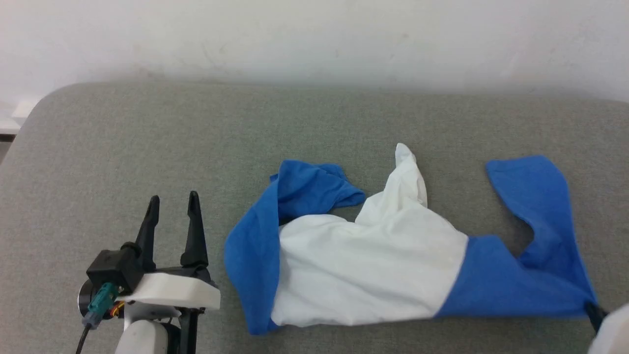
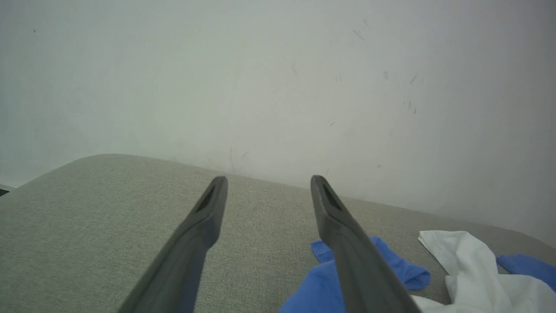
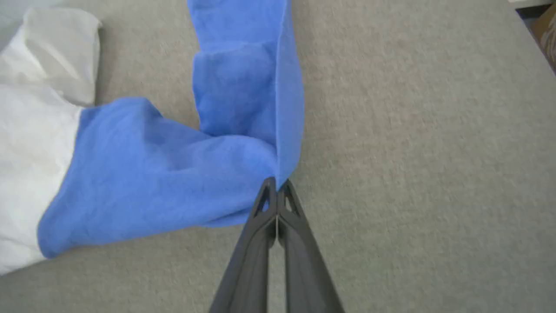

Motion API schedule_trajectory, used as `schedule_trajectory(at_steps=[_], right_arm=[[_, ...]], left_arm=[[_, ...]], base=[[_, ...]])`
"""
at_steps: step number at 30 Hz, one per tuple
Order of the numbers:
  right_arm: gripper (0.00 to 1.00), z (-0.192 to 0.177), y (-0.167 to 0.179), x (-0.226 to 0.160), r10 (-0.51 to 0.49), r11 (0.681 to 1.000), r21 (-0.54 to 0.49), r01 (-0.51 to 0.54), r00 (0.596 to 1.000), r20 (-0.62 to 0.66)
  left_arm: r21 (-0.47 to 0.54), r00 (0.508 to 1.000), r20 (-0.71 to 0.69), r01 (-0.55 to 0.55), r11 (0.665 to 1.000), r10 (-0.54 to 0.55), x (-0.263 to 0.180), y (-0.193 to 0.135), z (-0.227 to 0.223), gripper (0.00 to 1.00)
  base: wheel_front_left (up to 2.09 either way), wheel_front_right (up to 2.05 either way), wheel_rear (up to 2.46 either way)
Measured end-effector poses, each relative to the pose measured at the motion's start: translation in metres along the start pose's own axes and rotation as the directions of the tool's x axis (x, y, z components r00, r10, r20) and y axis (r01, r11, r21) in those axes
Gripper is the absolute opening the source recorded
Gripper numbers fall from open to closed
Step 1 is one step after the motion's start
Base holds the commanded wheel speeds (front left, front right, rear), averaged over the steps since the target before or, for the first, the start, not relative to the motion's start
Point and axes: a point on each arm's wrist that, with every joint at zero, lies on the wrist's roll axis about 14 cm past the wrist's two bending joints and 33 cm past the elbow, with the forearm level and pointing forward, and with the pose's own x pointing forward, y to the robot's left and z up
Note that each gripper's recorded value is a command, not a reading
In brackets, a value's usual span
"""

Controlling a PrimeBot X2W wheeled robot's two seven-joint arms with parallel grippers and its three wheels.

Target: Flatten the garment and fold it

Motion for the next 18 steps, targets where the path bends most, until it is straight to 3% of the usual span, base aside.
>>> schedule_trajectory(at_steps=[5,9,10,11,14,18], right_arm=[[0.00,-0.043,-0.051,-0.025,-0.171,0.985,-0.033,0.168,0.970,-0.171],[0.00,-0.043,-0.061,-0.024,-0.188,0.981,0.009,0.191,0.970,-0.155],[0.40,-0.039,-0.057,-0.021,-0.165,0.985,0.032,0.171,0.977,-0.132],[1.00,-0.033,-0.051,-0.018,-0.146,0.988,0.041,0.151,0.984,-0.104],[1.00,-0.007,-0.045,-0.015,-0.125,0.990,0.071,0.122,0.992,0.029],[1.00,0.028,-0.055,-0.019,-0.168,0.984,0.083,0.155,0.969,0.183]], left_arm=[[-0.005,1.000,-0.014,0.011,1.000,-0.011,-0.002,-0.004,-0.004,1.00],[-0.009,0.999,-0.037,0.011,1.000,-0.011,-0.005,-0.002,-0.011,1.00],[-0.012,0.999,-0.043,0.011,1.000,-0.012,-0.005,-0.003,-0.013,1.00],[-0.019,0.999,-0.049,0.018,1.000,-0.019,-0.005,-0.004,-0.014,1.00],[-0.052,0.994,-0.095,0.040,0.998,-0.045,-0.004,-0.014,-0.021,1.00],[-0.100,0.963,-0.215,0.141,0.985,-0.160,0.008,-0.050,-0.033,1.00]], base=[[0.00,0.00,0.00],[0.00,0.00,0.00],[0.00,0.00,0.00],[0.00,0.00,0.00],[0.00,0.00,0.00],[0.00,0.00,0.00]])
